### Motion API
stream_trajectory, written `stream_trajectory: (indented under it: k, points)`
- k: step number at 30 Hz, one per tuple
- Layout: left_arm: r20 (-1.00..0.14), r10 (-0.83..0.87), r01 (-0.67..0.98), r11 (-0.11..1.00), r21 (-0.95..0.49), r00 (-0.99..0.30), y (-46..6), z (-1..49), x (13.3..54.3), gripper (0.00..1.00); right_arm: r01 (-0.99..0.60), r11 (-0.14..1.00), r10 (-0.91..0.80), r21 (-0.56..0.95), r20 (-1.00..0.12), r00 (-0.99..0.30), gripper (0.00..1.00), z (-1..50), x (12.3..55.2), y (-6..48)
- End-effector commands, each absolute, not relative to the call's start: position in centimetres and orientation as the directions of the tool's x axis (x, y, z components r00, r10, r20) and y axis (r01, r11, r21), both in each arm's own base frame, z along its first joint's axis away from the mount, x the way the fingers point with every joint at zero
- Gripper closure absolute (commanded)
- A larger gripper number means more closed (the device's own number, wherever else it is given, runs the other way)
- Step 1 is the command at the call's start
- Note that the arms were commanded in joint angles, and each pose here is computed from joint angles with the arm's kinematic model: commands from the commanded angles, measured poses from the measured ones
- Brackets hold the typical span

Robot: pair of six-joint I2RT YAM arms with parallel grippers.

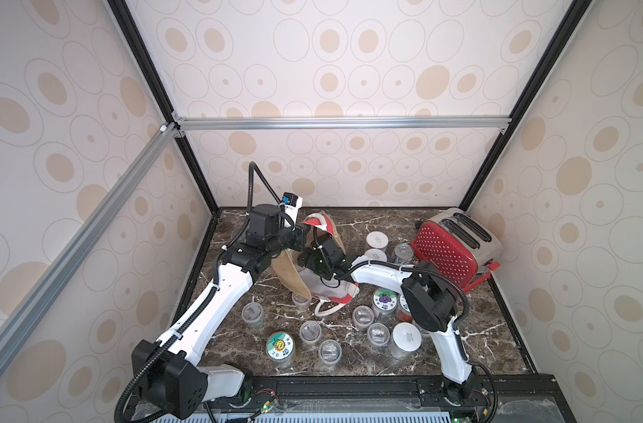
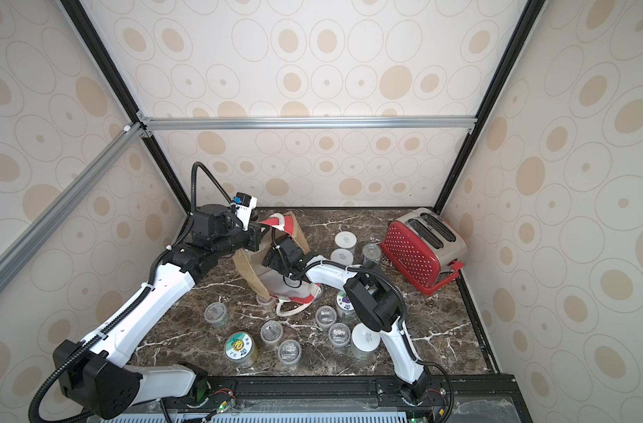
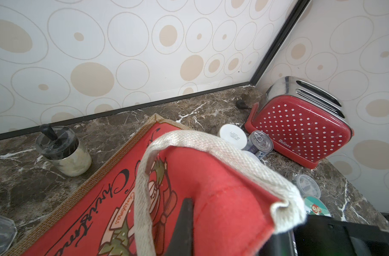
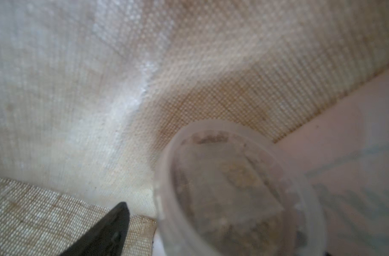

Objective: Take out the seed jars from the canvas bag
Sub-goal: Pick up the seed jar from the canvas bag.

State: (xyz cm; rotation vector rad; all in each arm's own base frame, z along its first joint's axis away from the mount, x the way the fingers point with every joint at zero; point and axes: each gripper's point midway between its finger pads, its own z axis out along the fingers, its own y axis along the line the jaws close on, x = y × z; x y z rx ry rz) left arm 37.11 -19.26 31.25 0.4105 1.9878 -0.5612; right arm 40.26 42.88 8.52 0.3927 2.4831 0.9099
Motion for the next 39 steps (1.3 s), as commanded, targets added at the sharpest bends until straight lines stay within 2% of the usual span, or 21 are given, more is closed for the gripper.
stream_trajectory:
  k: [1,5,11,16,28,39]
  points:
    - [-0.954,0.026,0.637,0.75,-0.18,-0.3,-21.0,36.8,34.9,1.0,0.212,0.737,0.47,0.642,-0.259,-0.844,0.12,5.8,41.1,41.5]
    - [-0.954,0.027,0.653,0.735,-0.184,-0.299,-21.2,36.9,34.5,1.0,0.226,0.738,0.481,0.636,-0.261,-0.837,0.18,5.7,41.7,41.2]
    - [-0.954,0.027,0.659,0.729,-0.184,-0.297,-21.3,36.9,34.3,1.0,0.229,0.731,0.484,0.643,-0.252,-0.838,0.35,5.4,42.2,40.9]
    - [-0.952,0.035,0.632,0.755,-0.174,-0.304,-20.8,36.4,34.8,1.0,0.166,0.737,0.446,0.656,-0.286,-0.848,0.46,6.8,42.2,41.4]
    - [-0.95,0.035,0.427,0.898,-0.107,-0.311,-17.3,35.2,37.7,1.0,-0.114,0.781,0.288,0.614,-0.515,-0.807,0.47,15.2,40.5,43.0]
    - [-0.948,0.024,0.343,0.935,-0.091,-0.317,-16.1,36.2,39.4,1.0,-0.342,0.791,0.168,0.507,-0.718,-0.676,0.47,23.5,36.7,42.2]
